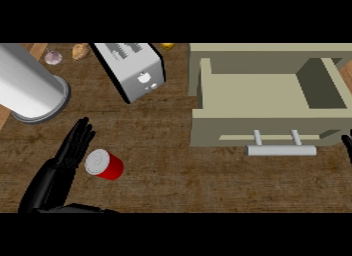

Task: Pick up the can, place it into the drawer and close the drawer

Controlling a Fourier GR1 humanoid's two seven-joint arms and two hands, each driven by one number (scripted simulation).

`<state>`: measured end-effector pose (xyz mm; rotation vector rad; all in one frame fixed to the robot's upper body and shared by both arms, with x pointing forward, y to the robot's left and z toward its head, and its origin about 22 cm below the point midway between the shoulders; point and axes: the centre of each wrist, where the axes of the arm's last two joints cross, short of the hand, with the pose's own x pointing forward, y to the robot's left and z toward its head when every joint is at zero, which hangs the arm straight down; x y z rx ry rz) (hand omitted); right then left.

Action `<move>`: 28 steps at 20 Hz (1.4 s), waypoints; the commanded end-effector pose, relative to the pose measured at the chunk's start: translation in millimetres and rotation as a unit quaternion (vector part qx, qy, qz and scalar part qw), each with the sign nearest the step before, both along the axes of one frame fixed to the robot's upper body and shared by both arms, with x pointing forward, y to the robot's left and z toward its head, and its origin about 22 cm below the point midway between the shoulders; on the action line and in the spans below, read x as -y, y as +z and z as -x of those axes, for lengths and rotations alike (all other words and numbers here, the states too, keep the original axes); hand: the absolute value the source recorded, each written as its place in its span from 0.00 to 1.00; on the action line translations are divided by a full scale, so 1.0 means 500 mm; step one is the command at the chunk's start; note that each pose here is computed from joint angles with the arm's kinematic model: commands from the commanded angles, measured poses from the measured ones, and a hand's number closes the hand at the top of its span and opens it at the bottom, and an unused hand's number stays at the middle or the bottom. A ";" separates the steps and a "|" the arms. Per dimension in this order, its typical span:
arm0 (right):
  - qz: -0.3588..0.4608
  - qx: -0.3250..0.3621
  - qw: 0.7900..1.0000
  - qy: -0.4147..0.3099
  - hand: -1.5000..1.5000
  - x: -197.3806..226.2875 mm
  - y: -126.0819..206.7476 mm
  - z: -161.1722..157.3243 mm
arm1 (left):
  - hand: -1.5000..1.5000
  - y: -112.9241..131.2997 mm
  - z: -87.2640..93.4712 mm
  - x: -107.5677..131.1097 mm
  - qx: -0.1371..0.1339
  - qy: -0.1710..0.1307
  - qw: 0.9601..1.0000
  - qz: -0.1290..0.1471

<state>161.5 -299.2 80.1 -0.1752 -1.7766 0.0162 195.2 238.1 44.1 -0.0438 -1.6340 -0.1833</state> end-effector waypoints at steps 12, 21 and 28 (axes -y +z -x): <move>-0.002 0.005 1.000 -0.005 0.00 0.017 -0.027 -0.010 | 0.00 -0.097 0.011 -0.093 -0.020 0.027 0.999 -0.014; 0.004 0.003 1.000 0.010 0.00 0.000 -0.012 0.035 | 0.00 -0.199 0.019 -0.074 -0.022 0.032 0.999 -0.020; -0.002 0.012 1.000 -0.003 0.00 0.015 -0.045 0.010 | 0.00 -0.227 -0.008 -0.137 -0.042 0.036 0.998 -0.016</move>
